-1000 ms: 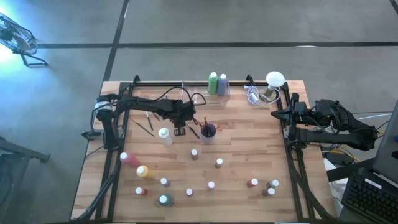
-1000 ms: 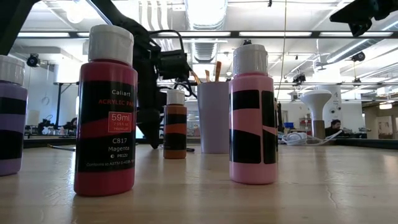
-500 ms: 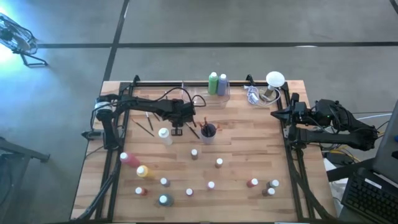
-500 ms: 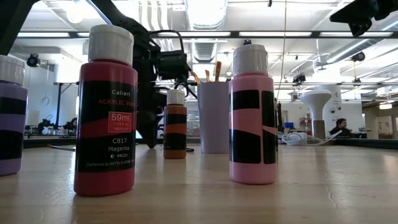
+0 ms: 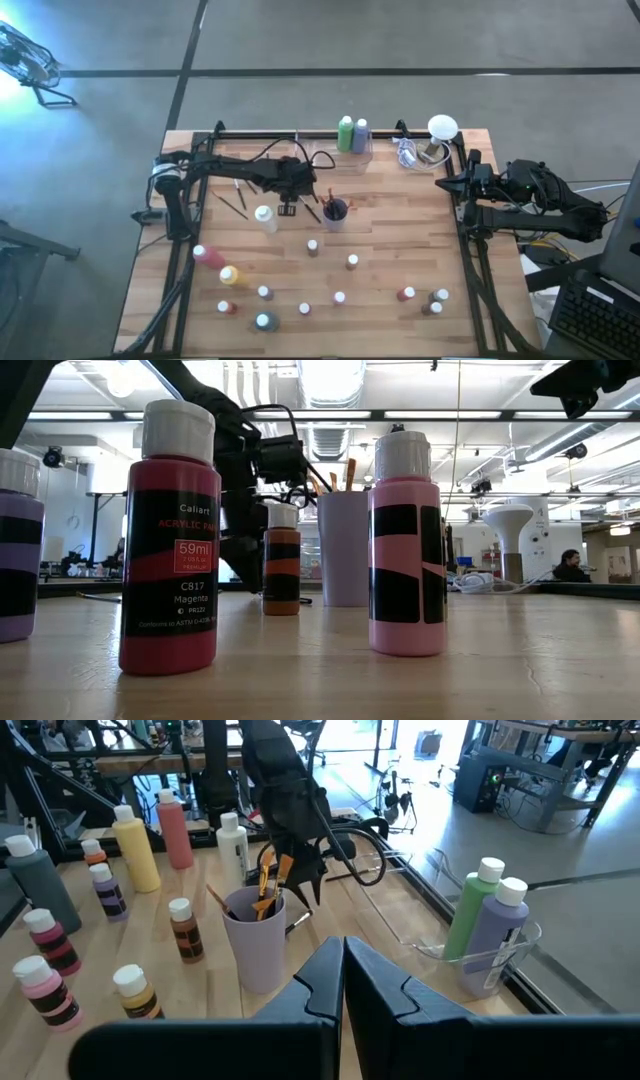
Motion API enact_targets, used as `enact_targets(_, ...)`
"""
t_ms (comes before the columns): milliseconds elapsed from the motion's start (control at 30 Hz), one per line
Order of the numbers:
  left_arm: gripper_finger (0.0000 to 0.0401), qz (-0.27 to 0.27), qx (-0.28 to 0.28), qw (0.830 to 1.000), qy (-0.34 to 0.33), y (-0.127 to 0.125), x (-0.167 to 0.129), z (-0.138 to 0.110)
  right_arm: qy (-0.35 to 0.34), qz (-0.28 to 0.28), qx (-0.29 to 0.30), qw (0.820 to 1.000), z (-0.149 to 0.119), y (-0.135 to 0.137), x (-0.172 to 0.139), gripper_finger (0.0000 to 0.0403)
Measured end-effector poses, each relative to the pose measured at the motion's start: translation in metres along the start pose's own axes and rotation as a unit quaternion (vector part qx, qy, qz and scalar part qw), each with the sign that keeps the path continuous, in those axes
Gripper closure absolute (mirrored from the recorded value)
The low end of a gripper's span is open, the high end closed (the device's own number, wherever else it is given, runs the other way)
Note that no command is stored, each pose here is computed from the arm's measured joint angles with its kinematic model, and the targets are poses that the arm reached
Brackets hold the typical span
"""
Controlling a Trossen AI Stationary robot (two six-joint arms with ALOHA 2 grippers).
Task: Pick & Place Paint Supplies
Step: Put the silver paint brush into the purple cup
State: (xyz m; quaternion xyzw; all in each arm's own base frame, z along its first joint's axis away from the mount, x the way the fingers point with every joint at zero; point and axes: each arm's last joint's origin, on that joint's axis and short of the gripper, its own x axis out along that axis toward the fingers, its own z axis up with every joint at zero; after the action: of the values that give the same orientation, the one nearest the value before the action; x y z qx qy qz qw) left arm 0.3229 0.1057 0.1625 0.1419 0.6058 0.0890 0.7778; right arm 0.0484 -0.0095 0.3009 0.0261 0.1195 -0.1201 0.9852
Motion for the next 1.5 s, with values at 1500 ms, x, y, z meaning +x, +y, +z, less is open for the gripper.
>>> enact_targets(1500, 0.031, -0.008, 0.048, 0.999, -0.01, -0.014, 0.008, 0.002, 0.0, 0.0, 0.0, 1.0, 0.0, 0.0, 0.0, 0.0394)
